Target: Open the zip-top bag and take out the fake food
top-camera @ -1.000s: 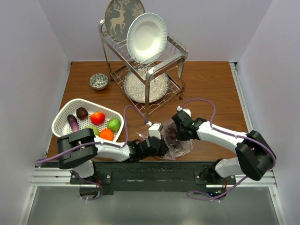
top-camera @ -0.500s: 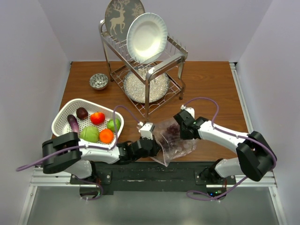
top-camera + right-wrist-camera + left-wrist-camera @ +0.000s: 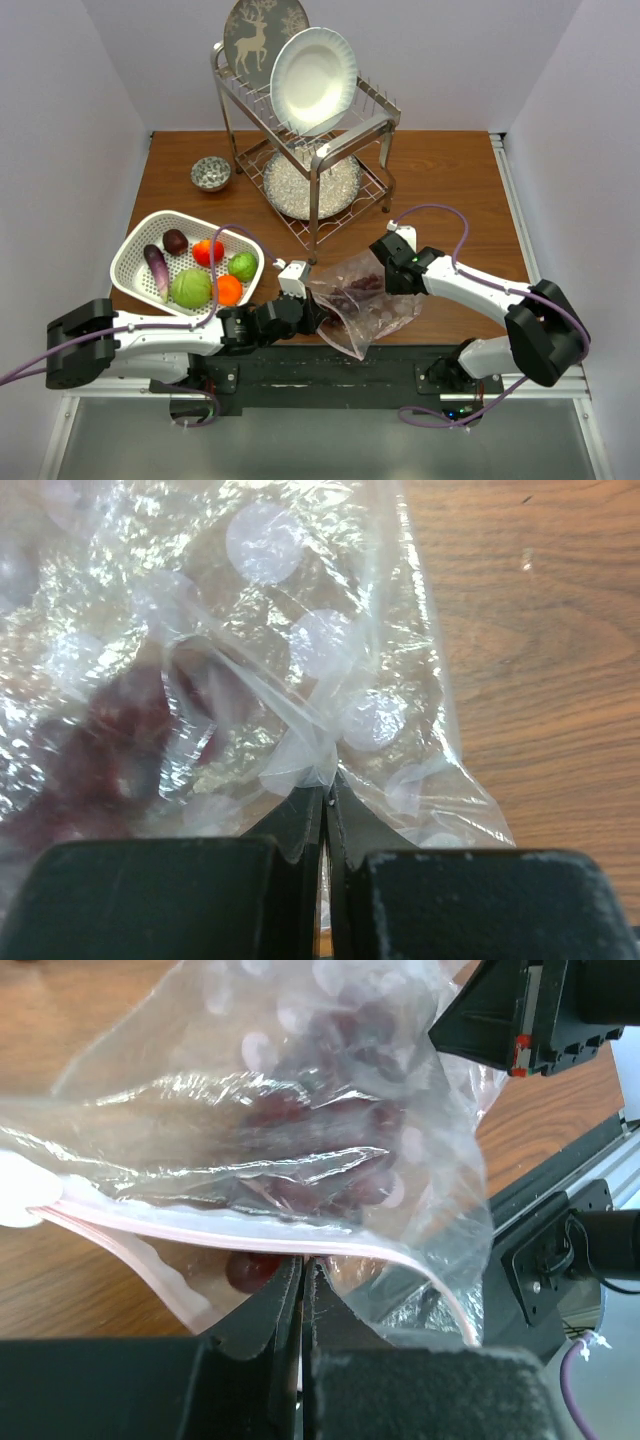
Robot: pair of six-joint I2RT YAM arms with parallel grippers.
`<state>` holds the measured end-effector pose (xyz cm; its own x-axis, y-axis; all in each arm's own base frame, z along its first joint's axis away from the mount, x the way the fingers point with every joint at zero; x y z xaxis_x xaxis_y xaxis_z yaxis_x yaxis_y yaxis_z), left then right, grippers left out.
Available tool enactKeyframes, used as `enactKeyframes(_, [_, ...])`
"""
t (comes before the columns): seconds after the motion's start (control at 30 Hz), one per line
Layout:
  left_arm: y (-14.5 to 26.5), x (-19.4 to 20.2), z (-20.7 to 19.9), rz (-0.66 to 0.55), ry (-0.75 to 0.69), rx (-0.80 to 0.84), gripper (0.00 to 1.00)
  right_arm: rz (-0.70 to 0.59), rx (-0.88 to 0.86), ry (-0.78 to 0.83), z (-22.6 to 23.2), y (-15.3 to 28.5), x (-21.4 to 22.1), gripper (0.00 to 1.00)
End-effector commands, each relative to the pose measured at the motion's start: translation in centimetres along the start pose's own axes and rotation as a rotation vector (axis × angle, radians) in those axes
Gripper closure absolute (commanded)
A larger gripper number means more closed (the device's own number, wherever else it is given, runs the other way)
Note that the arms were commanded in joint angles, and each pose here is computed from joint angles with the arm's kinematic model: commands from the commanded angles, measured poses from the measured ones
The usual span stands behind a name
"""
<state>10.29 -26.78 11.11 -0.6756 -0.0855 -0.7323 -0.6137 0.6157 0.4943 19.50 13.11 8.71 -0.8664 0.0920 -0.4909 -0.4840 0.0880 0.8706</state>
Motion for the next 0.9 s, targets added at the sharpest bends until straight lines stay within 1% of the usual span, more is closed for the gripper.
enactKeyframes(0.0, [1.3, -2.5, -0.6, -0.059, -0.051, -0.003, 1.00, -0.108, 0.008, -0.066, -0.3, 1.4, -2.0, 1.00])
enactKeyframes(0.23, [2.5, -3.7, -2.2, -0.036, -0.095, 0.066, 1.00, -0.219, -0.029, -0.166, 0.2, 2.7, -4.0, 1.00])
enactKeyframes(0.27, [2.8, -4.2, -2.7, -0.047, -0.088, 0.085, 1.00, -0.232, -0.024, -0.176, 0.1, 2.8, -4.3, 1.00])
enactKeyframes(0.33, [3.2, -3.9, -2.4, -0.013, -0.110, 0.079, 1.00, -0.243, -0.007, -0.184, -0.1, 3.0, -4.5, 1.00])
enactKeyframes(0.5, [4.6, -5.0, -3.3, -0.009, -0.106, 0.114, 1.00, -0.339, 0.074, -0.225, -0.8, 3.3, -6.0, 1.00])
enactKeyframes(0.7, [6.3, -6.2, -3.5, -0.008, -0.086, 0.114, 1.00, -0.360, 0.147, -0.220, -1.0, 2.3, -6.5, 1.00])
enactKeyframes(0.87, [8.1, -7.8, -3.6, -0.054, -0.064, 0.118, 1.00, -0.354, 0.154, -0.220, -0.7, 1.5, -6.4, 1.00])
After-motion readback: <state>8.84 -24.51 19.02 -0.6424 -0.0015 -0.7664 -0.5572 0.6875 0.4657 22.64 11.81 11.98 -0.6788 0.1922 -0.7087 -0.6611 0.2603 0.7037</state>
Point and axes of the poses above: each gripper's point midway between its finger pads, its own y axis back along the fingers, its own z axis along the line the jaws close on, x = y × z, the point moved 6 cm from there along y, back along the fingers, and after that the axes turned 6 degrees about -y, right-handed, at the moved point
